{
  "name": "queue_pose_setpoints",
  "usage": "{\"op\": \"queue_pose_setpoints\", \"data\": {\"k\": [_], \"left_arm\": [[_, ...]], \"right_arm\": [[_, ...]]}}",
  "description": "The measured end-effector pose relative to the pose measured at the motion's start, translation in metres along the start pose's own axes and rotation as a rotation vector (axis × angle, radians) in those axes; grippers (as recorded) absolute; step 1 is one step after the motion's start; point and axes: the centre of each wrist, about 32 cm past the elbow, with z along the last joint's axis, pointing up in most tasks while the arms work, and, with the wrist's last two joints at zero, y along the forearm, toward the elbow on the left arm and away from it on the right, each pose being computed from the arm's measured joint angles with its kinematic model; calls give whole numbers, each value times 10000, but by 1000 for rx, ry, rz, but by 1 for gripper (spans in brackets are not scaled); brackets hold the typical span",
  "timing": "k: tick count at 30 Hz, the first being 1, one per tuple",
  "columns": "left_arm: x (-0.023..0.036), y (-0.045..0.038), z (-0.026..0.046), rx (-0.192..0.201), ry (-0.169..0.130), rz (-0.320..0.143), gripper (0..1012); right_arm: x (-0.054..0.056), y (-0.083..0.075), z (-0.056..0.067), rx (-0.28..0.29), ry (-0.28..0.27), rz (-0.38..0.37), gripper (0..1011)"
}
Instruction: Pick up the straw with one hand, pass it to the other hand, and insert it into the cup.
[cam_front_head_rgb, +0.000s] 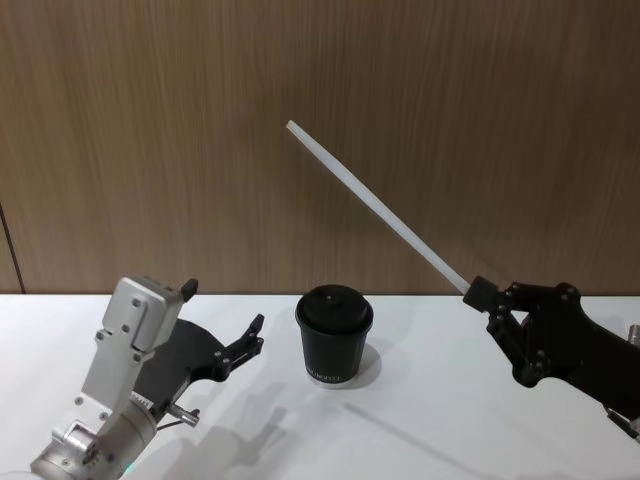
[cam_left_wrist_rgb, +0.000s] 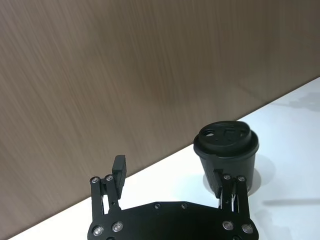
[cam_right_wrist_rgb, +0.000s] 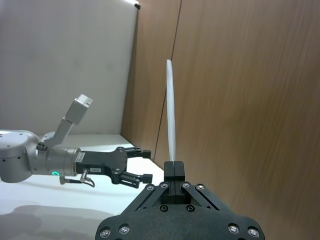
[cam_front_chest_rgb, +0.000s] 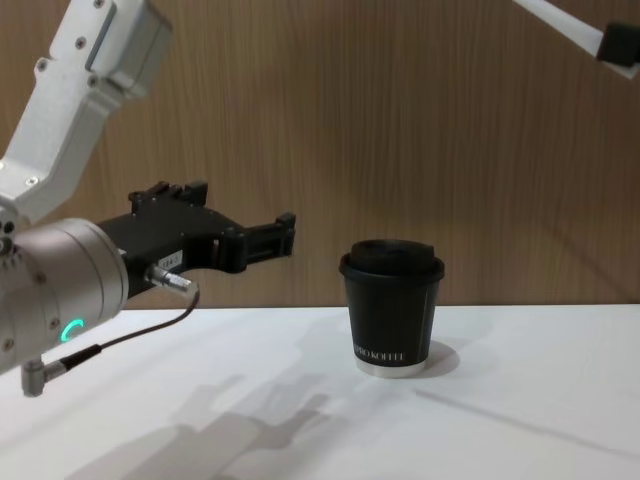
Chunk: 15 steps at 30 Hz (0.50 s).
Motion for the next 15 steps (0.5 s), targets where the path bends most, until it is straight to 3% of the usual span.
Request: {"op": "queue_pose_setpoints", "data": {"k": [5, 15], "left_arm": [[43, 12, 44, -14, 18, -32, 1003], [184, 59, 208, -68, 93, -132, 1003]], "right_arm": [[0, 15, 26, 16, 0, 19, 0], [1, 28, 49, 30, 2, 37, 0]]}}
